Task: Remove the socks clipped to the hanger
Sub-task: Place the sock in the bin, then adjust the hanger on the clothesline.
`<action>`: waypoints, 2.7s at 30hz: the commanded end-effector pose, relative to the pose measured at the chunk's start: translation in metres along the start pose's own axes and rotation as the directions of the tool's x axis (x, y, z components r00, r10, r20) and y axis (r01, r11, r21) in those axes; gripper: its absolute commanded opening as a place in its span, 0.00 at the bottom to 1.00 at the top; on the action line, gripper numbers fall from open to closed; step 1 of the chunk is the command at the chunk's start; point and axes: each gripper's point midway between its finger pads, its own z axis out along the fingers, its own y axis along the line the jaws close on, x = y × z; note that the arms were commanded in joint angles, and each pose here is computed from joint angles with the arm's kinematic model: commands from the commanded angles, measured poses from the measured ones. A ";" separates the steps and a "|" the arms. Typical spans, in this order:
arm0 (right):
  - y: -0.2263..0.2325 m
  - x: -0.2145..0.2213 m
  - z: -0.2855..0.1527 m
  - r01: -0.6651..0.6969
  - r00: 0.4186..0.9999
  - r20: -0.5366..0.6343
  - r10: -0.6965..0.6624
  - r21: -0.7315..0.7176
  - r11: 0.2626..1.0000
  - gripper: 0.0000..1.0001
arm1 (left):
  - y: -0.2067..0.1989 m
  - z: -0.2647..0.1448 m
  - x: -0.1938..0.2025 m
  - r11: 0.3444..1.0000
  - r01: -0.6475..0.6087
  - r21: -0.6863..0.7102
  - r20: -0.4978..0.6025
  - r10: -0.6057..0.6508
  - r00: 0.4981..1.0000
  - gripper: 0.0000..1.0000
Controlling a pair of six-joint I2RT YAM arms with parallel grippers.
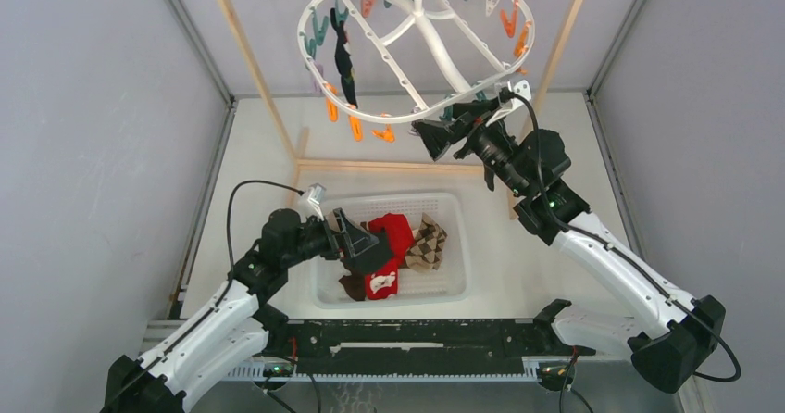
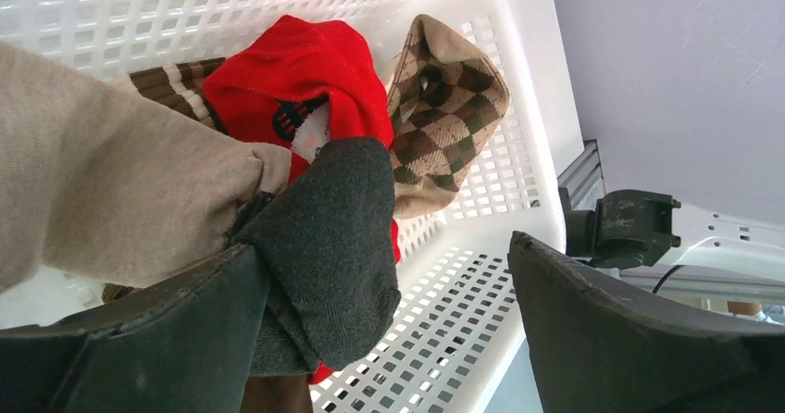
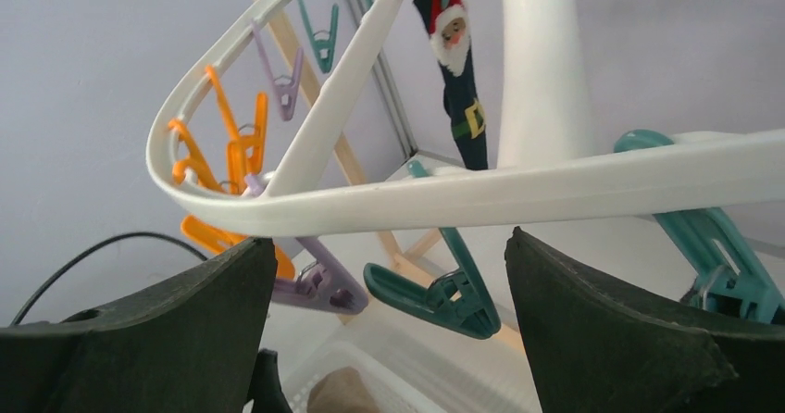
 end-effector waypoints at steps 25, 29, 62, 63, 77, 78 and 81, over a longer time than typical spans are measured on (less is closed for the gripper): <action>-0.010 -0.014 0.020 -0.102 0.991 0.101 0.093 0.085 0.991 0.99 | -0.112 -0.061 -0.049 0.872 -0.300 0.387 0.281 0.198 0.939 1.00; -0.004 -0.012 0.022 -0.082 0.994 0.074 0.078 0.051 0.995 1.00 | -0.111 -0.057 -0.047 0.876 -0.295 0.382 0.251 0.209 0.945 1.00; -0.009 -0.033 0.013 0.107 0.985 0.116 -0.126 0.153 0.982 1.00 | -0.080 -0.027 -0.050 0.952 -0.224 0.210 0.106 0.206 0.973 1.00; -0.006 -0.035 0.013 0.109 0.985 0.119 -0.126 0.136 0.985 1.00 | -0.080 -0.027 -0.051 0.952 -0.224 0.210 0.106 0.206 0.973 1.00; 0.020 -0.055 0.006 0.038 0.987 0.158 -0.024 -0.083 0.996 1.00 | -0.083 -0.027 -0.053 0.950 -0.224 0.215 0.107 0.205 0.973 1.00; 0.019 -0.057 0.005 0.022 0.987 0.159 -0.007 -0.089 0.996 1.00 | -0.084 -0.027 -0.053 0.950 -0.225 0.216 0.107 0.206 0.973 1.00; 0.015 -0.061 0.005 -0.034 0.986 0.159 0.051 -0.110 0.993 1.00 | -0.083 -0.026 -0.053 0.951 -0.224 0.215 0.106 0.205 0.973 1.00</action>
